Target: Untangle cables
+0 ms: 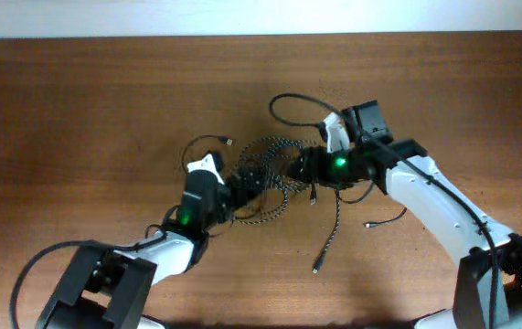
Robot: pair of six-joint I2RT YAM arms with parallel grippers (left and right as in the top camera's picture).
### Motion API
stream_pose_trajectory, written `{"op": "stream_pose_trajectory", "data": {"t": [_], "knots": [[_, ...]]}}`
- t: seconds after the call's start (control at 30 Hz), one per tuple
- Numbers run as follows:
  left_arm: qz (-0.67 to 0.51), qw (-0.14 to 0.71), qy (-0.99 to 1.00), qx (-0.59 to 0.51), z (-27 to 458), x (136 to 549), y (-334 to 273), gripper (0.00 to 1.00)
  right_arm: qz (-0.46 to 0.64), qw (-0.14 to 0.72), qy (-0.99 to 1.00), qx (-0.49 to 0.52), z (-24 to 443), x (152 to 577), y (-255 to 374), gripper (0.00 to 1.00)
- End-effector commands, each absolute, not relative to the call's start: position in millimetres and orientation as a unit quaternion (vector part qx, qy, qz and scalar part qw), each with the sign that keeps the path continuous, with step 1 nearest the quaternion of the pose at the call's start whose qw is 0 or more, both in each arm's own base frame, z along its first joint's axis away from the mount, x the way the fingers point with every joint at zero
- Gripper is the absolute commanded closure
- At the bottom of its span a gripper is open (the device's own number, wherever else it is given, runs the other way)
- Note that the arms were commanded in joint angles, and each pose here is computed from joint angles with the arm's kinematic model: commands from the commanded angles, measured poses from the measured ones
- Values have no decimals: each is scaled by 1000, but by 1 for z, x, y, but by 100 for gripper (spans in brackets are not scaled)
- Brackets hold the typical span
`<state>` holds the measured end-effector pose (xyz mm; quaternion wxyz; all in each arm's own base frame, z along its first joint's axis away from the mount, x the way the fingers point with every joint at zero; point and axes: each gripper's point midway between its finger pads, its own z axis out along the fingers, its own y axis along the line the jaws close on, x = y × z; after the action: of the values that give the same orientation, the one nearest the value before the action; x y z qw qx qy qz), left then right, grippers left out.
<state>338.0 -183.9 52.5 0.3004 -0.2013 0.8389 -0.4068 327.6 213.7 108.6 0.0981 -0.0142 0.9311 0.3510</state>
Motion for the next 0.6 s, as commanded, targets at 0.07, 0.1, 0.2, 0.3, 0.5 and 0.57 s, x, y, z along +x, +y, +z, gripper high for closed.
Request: {"op": "stream_pose_trajectory", "data": {"t": [0.07, 0.1, 0.2, 0.3, 0.5, 0.57], "knots": [[-412, 389, 818, -95, 138, 328, -145, 2, 356, 180, 913, -87, 162, 319, 208, 33], [-384, 397, 826, -111, 140, 321, -134, 1, 355, 245, 891, -144, 200, 311, 208, 33], [-301, 378, 858, -173, 113, 311, -104, 1, 246, 307, 882, -261, 199, 291, 246, 29], [-196, 270, 853, -402, 54, 273, -49, 1, 184, 234, 905, -304, 116, 280, 288, 29], [-187, 265, 855, -406, 51, 270, -47, 1, 168, 204, 953, -147, 50, 322, 282, 45], [-187, 265, 855, -406, 51, 270, -47, 1, 158, 212, 955, -139, 43, 329, 280, 45]]}}
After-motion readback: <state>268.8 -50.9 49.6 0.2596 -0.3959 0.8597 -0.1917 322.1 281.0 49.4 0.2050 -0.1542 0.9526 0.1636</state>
